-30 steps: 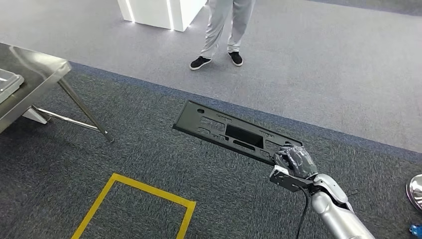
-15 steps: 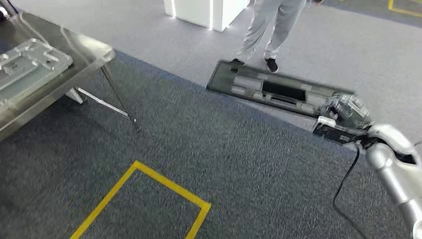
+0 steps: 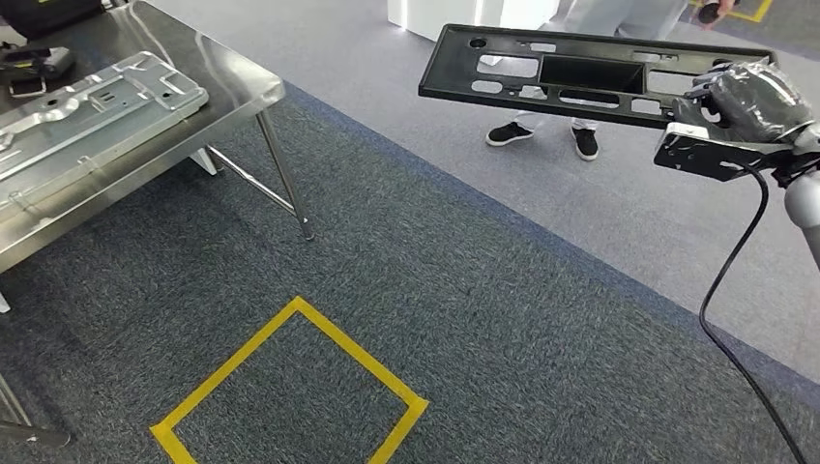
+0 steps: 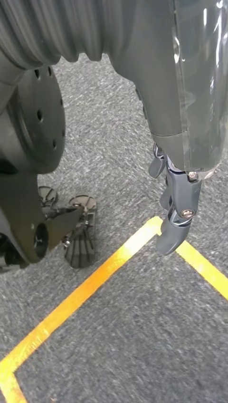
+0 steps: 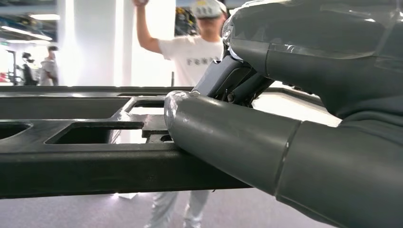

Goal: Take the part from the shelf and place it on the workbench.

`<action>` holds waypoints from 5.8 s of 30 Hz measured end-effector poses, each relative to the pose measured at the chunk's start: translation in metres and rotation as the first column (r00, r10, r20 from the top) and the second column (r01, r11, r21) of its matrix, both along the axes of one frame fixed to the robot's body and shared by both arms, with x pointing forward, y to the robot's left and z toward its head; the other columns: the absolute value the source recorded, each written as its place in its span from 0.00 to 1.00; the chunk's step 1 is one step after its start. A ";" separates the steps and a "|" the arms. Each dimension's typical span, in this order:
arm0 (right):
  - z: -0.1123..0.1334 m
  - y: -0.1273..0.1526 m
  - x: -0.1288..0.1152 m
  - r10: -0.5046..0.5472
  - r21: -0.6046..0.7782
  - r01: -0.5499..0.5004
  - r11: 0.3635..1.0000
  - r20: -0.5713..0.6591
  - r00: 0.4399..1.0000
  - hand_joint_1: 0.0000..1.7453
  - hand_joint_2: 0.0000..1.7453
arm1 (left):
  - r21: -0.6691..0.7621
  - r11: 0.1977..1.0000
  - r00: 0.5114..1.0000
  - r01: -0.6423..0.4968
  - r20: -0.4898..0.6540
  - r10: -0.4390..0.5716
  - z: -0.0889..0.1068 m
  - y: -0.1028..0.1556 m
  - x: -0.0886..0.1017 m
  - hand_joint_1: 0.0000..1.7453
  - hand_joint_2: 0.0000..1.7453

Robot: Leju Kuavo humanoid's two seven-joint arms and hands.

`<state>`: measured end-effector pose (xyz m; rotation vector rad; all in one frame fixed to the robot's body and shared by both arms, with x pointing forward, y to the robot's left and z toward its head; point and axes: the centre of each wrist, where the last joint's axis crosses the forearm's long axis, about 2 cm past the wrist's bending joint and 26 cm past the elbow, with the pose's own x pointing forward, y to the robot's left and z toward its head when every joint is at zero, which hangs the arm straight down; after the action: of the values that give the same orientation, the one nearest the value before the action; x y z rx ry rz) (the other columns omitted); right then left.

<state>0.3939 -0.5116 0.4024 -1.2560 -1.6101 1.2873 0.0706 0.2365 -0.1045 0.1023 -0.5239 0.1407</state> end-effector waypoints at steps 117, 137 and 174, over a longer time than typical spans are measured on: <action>0.055 0.006 -0.040 0.078 -0.013 -0.080 0.997 -0.127 0.989 0.94 0.00 | -0.010 0.998 0.997 0.066 0.039 -0.066 -0.003 -0.005 -0.023 0.00 1.00; 0.035 0.003 -0.036 0.040 0.001 -0.040 0.999 -0.074 0.996 0.94 0.00 | 0.000 0.998 0.998 0.055 0.021 -0.055 -0.003 -0.006 -0.024 0.00 1.00; -0.003 -0.006 -0.025 0.041 0.110 -0.042 0.993 0.013 0.999 0.94 0.00 | 0.007 0.999 0.999 0.046 0.017 -0.046 -0.002 -0.011 -0.022 0.00 1.00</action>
<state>0.3685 -0.5174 0.3990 -1.1694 -1.6990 1.2018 0.0491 0.2253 -0.1062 0.0949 -0.5436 0.0949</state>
